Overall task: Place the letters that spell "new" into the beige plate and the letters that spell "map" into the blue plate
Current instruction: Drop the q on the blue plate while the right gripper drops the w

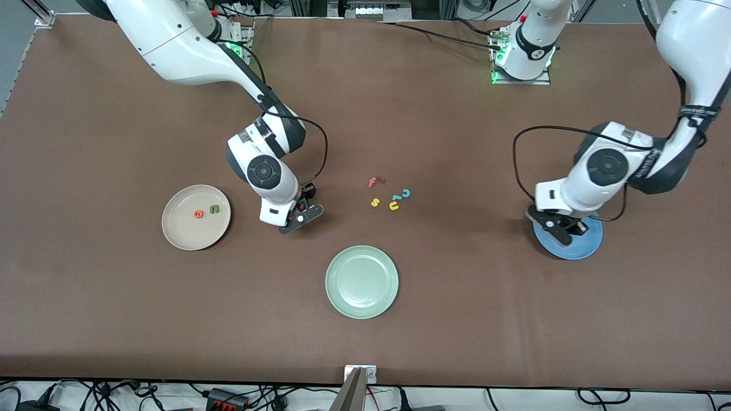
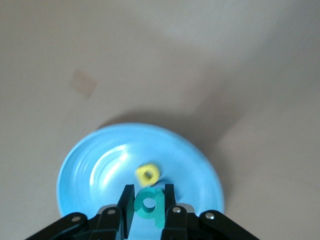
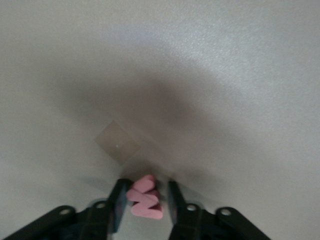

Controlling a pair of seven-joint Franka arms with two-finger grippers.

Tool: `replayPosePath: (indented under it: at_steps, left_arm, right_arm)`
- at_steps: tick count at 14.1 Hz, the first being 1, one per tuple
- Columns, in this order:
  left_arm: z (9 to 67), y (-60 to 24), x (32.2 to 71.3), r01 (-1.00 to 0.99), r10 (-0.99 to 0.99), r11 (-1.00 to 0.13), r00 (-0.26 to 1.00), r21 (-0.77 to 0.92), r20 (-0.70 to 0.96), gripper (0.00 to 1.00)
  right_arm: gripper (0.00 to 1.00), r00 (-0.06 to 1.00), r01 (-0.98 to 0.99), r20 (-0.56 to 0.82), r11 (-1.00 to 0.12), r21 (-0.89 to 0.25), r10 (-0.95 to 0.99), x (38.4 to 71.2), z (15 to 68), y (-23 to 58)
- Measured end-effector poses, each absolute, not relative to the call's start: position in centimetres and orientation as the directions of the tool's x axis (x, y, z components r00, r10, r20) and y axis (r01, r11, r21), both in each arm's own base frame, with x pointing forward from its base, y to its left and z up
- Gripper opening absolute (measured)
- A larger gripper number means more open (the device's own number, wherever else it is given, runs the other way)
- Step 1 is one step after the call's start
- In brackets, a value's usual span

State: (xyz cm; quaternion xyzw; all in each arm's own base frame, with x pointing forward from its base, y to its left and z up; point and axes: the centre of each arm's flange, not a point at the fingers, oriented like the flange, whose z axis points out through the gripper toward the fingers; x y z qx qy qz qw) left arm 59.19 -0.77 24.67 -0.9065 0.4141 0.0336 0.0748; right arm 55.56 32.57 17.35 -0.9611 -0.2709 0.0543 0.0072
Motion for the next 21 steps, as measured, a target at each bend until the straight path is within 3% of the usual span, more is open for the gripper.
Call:
replayPosePath:
  at_steps: [4,6,10,14,21]
  left_arm:
    - [22.5,4.0,58.7,-0.736,-0.727,-0.675,0.675,-0.051,-0.123,0.28]
    - [22.2,4.9,58.6,-0.740,-0.731,-0.671,0.670,-0.042,-0.125,0.28]
    - [22.5,5.2,58.8,-0.766,-0.757,-0.642,0.641,-0.041,-0.124,0.61]
    - [26.4,2.7,60.1,-0.774,-0.759,-0.633,0.624,-0.014,-0.186,0.99]
    - [37.7,-1.1,62.3,-0.627,-0.623,-0.772,0.715,0.105,-0.317,1.00]
  right_arm:
    - [0.28,0.848,0.520,-0.093,-0.853,-0.040,0.522,55.8,17.8,32.6]
    - [0.28,0.859,0.504,-0.088,-0.864,-0.024,0.504,56.7,18.0,31.3]
    - [0.28,0.912,0.404,-0.098,-0.914,0.039,0.399,60.6,21.2,23.9]
    - [0.28,0.965,0.248,-0.099,-0.967,0.061,0.242,64.2,24.6,10.9]
    - [0.28,0.966,0.153,-0.219,-0.987,0.046,0.139,62.9,20.8,2.4]
